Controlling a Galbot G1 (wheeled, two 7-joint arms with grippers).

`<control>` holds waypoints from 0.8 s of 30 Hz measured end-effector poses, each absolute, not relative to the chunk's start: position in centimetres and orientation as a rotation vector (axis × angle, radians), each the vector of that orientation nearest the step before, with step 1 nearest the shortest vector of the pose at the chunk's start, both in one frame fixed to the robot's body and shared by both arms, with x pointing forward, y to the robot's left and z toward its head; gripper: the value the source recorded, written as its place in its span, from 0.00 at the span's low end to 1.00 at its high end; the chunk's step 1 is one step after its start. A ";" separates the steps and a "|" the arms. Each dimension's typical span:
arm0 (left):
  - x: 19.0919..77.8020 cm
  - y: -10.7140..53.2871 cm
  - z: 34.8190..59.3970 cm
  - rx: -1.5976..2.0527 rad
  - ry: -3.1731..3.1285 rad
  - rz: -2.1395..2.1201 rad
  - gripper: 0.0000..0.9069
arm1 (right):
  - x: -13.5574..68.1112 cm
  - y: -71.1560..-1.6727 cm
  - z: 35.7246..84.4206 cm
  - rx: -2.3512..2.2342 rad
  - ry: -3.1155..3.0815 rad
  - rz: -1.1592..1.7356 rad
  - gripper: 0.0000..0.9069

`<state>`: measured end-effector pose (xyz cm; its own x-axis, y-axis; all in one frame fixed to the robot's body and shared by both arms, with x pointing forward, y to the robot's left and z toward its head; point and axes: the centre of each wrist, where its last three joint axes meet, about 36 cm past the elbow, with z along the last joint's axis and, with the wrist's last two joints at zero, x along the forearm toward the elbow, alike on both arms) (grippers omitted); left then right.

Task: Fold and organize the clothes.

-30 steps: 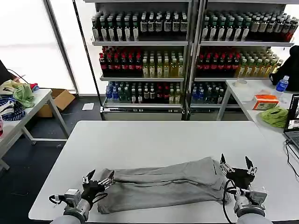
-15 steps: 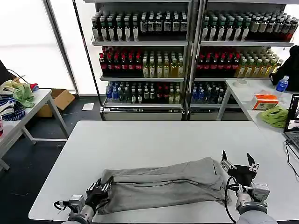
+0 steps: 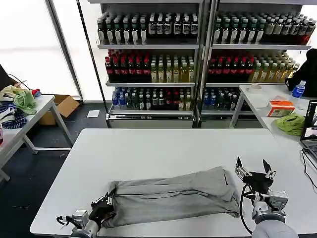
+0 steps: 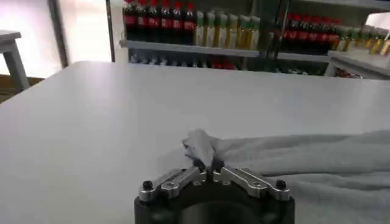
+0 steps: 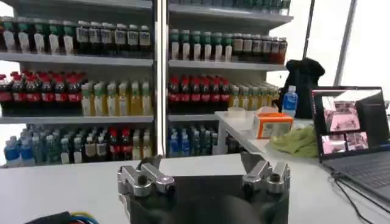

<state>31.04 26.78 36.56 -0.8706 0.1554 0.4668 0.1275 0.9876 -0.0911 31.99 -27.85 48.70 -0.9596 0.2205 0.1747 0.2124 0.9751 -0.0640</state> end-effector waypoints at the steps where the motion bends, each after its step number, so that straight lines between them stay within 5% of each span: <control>1: 31.1 27.0 36.6 -0.199 -2.645 0.074 0.00 | 32.0 -27.9 48.7 -0.325 -2.942 0.065 1.00; 11: 33.3 34.5 39.1 -0.088 -2.715 -0.065 0.00 | 32.5 -27.7 49.0 -0.317 -2.945 0.047 1.00; 24: 36.6 54.0 46.7 0.278 -2.717 -0.383 0.00 | 32.3 -27.6 49.4 -0.318 -2.952 0.031 1.00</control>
